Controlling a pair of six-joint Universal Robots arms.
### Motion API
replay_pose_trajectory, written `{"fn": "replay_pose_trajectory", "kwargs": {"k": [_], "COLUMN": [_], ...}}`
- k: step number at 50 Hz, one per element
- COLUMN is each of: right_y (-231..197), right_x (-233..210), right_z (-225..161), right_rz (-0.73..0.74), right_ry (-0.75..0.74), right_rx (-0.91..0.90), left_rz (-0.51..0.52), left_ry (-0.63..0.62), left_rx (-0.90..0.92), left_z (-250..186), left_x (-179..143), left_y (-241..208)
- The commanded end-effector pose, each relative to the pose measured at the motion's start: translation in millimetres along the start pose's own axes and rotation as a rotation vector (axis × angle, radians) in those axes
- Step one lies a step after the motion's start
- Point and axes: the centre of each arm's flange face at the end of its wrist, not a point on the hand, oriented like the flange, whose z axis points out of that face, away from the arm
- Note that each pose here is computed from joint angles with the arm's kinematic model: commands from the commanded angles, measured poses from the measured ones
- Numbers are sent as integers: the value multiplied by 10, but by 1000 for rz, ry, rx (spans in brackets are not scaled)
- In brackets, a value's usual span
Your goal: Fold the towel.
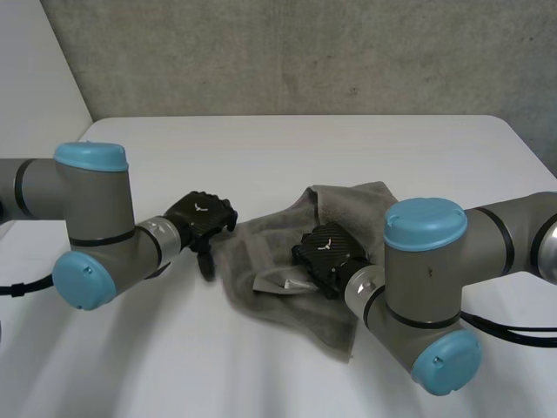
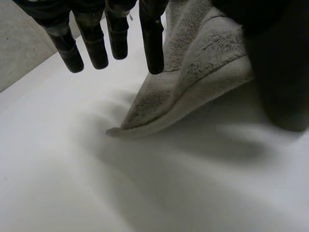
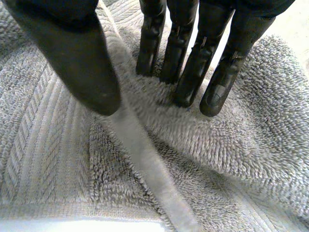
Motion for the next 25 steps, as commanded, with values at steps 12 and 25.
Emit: {"fn": "replay_pose_trajectory", "kwargs": {"k": [12,25], "right_y": [-493,-927], "right_x": [626,1611], "right_z": [-322,-977], "right_rz": [183,234], "right_ry": [128,269], "right_rx": [101,103], "left_rz": [-4,30], "left_ry": [2,-86], "left_rx": [30,184], "left_z": [79,-191], "left_x": [55,-173], "left_y": [45,-423]}}
